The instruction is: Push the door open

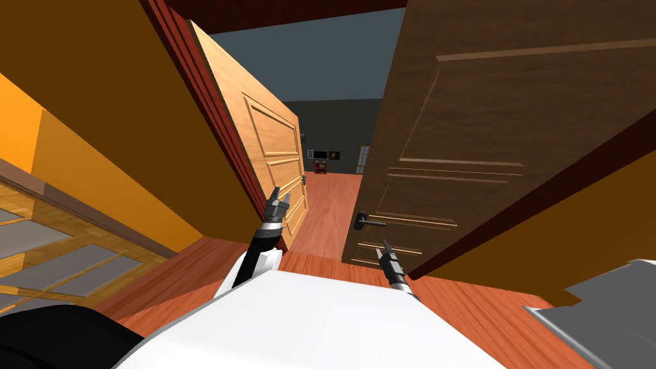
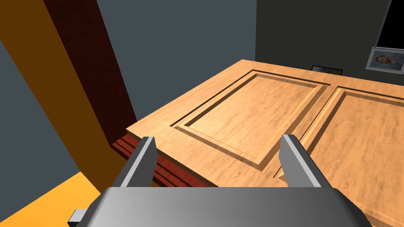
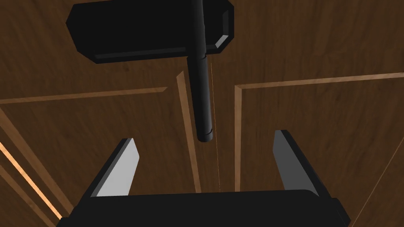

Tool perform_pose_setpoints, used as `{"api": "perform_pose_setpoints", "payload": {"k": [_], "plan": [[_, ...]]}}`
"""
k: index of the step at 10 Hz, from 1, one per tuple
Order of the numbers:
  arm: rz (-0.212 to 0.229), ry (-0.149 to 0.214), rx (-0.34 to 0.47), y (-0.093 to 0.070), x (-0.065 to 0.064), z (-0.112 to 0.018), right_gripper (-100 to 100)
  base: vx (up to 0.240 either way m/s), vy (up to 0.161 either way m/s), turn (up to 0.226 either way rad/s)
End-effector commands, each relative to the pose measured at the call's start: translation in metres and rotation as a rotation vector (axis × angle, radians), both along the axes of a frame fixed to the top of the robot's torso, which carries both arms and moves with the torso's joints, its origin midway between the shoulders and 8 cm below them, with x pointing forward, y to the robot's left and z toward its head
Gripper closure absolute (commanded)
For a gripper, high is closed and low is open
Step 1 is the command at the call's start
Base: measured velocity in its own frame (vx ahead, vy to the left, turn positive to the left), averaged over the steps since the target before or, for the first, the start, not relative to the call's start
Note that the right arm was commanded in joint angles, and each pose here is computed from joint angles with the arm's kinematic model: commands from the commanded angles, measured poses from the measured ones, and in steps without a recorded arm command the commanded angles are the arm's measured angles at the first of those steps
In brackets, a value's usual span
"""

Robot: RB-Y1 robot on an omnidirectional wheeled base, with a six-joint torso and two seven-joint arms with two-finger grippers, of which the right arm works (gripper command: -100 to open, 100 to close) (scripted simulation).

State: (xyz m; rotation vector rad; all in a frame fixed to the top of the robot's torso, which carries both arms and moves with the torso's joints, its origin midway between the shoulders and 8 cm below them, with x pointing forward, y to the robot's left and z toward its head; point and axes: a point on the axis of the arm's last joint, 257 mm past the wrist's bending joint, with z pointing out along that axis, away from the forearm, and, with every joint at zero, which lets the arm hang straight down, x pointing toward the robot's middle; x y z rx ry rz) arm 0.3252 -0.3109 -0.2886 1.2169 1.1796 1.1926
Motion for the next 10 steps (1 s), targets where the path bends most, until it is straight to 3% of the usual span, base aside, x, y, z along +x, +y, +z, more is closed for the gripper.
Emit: {"api": "perform_pose_setpoints", "payload": {"k": [1, 10], "plan": [[0.0, 0.0, 0.0, 0.0, 0.0, 0.0, -100, 0.019, -0.079, 0.047], [-0.02, 0.003, 0.006, -0.011, 0.018, -0.004, -100, 0.167, -0.01, 0.025]]}}
